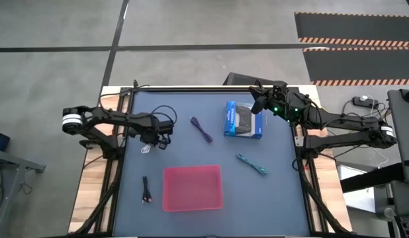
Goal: Pick and place USB-C Cables
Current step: Put the white charger cable into the pink bin
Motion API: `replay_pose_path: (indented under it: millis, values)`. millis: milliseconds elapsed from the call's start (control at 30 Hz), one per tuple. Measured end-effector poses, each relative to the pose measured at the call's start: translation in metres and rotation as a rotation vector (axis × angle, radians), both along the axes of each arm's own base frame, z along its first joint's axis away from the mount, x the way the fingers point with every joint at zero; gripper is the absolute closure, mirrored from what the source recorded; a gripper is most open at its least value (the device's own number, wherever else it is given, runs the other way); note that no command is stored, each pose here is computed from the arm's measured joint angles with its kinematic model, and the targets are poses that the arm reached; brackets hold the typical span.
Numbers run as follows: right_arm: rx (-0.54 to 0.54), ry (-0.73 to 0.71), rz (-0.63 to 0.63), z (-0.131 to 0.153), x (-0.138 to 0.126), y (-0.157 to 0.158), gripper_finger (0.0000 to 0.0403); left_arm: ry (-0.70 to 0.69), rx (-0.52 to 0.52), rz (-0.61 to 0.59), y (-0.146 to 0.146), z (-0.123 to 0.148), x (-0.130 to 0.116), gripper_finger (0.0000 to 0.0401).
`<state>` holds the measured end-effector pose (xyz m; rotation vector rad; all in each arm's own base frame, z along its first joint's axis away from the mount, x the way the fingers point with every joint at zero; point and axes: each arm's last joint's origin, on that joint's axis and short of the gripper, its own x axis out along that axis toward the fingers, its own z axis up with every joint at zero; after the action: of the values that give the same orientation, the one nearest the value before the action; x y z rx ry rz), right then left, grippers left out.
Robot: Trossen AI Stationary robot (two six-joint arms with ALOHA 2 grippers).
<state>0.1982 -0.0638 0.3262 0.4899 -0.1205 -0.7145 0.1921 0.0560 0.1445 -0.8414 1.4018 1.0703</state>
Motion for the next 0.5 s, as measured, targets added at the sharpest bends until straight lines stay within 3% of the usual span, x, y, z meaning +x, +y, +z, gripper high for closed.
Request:
replay_pose_path:
  millis: [233, 500]
  values:
    - [0.000, 0.000, 0.000, 0.000, 0.000, 0.000, 0.0394, -0.096, -0.009, -0.062, -0.002, 0.031, 0.002, 0.0376]
    - [0.001, -0.002, 0.000, 0.000, 0.000, 0.000, 0.0394, -0.296, -0.016, -0.181, -0.007, 0.096, 0.006, 0.0378]
